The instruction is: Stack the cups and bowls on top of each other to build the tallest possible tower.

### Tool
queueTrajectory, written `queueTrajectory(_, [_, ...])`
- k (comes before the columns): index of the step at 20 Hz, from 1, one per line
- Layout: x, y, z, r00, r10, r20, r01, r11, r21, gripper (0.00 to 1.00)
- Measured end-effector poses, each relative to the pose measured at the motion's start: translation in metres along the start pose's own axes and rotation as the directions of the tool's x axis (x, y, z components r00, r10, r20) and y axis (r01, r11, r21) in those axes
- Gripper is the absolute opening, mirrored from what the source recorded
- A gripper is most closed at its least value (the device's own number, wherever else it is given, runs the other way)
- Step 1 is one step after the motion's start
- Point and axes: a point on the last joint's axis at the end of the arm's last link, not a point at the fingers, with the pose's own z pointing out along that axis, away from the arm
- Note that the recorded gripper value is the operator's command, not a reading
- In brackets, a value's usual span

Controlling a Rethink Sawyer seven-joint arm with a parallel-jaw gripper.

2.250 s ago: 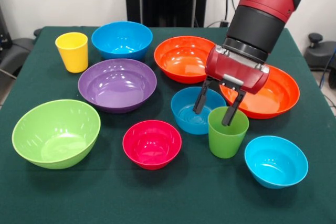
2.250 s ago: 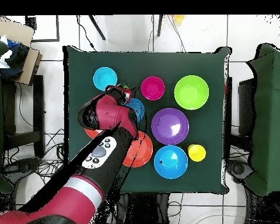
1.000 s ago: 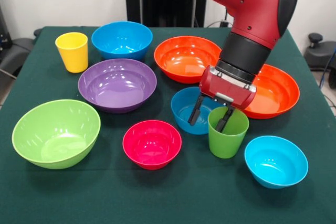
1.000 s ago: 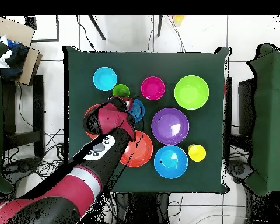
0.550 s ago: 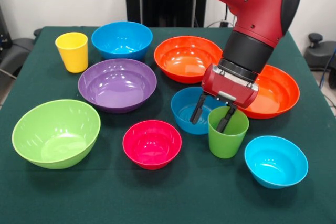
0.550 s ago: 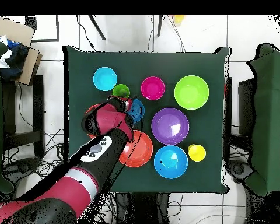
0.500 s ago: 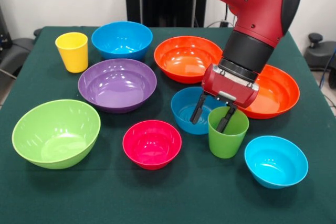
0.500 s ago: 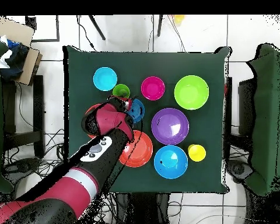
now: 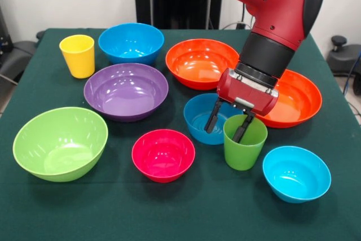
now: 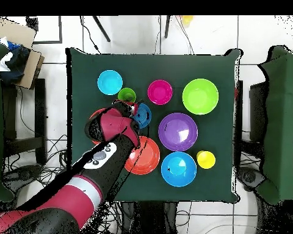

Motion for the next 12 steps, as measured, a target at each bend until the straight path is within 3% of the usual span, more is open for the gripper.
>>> queueTrajectory(12, [-0.0001, 0.0000, -0.0001, 1.0000, 0.000, 0.000, 0.000, 1.0000, 0.000, 1.00])
